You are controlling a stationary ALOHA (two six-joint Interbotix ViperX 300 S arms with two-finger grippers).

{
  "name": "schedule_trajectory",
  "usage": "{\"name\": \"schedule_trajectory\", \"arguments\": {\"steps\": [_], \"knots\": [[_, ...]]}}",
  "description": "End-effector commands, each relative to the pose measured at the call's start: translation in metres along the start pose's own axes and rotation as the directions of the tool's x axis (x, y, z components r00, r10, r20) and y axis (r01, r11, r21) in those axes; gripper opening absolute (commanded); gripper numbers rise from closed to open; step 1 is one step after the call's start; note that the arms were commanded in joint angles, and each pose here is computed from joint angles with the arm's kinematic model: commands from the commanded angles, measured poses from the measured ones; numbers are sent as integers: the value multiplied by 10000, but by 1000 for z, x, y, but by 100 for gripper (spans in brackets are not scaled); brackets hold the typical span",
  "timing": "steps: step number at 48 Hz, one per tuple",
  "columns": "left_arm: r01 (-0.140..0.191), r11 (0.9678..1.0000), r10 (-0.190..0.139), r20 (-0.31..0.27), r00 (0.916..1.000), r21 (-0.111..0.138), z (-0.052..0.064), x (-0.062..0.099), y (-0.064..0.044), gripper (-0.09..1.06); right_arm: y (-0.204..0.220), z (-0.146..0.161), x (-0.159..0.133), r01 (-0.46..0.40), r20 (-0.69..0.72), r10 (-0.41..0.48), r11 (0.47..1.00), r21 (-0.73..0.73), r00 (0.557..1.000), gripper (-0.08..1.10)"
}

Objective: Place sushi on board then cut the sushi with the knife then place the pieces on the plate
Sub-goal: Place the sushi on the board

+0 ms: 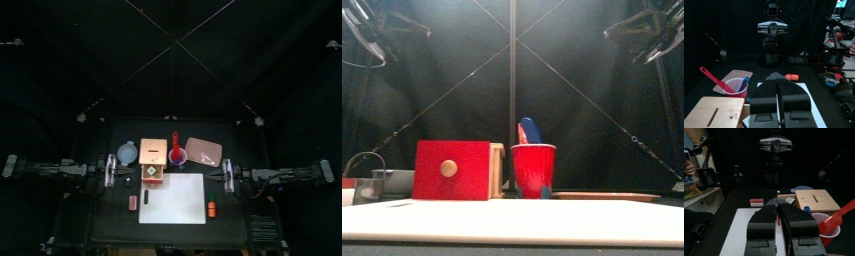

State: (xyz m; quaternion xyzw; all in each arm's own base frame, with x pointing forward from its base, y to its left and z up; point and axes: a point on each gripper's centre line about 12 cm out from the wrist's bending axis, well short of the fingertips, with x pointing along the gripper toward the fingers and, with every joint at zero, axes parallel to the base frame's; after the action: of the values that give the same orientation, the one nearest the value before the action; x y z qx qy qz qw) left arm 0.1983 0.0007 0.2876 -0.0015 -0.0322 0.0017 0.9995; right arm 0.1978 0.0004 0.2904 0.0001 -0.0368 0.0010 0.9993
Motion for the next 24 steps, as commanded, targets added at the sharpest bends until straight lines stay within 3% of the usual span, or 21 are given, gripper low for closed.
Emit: {"name": "schedule_trajectory", "arguments": {"steps": [1, 14, 24], "knots": [[-111, 9999, 112, 261, 9996, -23, 5, 5, 2, 19, -2, 5, 8, 103, 46, -104, 9997, 236, 9999, 11], [-122, 9997, 149, 1208, 9926, -231, 16, 6, 2, 19, -1, 26, 61, 104, -47, -102, 9985, 534, 9999, 11], [-180, 9989, 231, 1190, 9926, -433, 13, 8, 3, 19, -1, 26, 125, 265, -1017, -164, 9947, 991, 9947, 12]]}}
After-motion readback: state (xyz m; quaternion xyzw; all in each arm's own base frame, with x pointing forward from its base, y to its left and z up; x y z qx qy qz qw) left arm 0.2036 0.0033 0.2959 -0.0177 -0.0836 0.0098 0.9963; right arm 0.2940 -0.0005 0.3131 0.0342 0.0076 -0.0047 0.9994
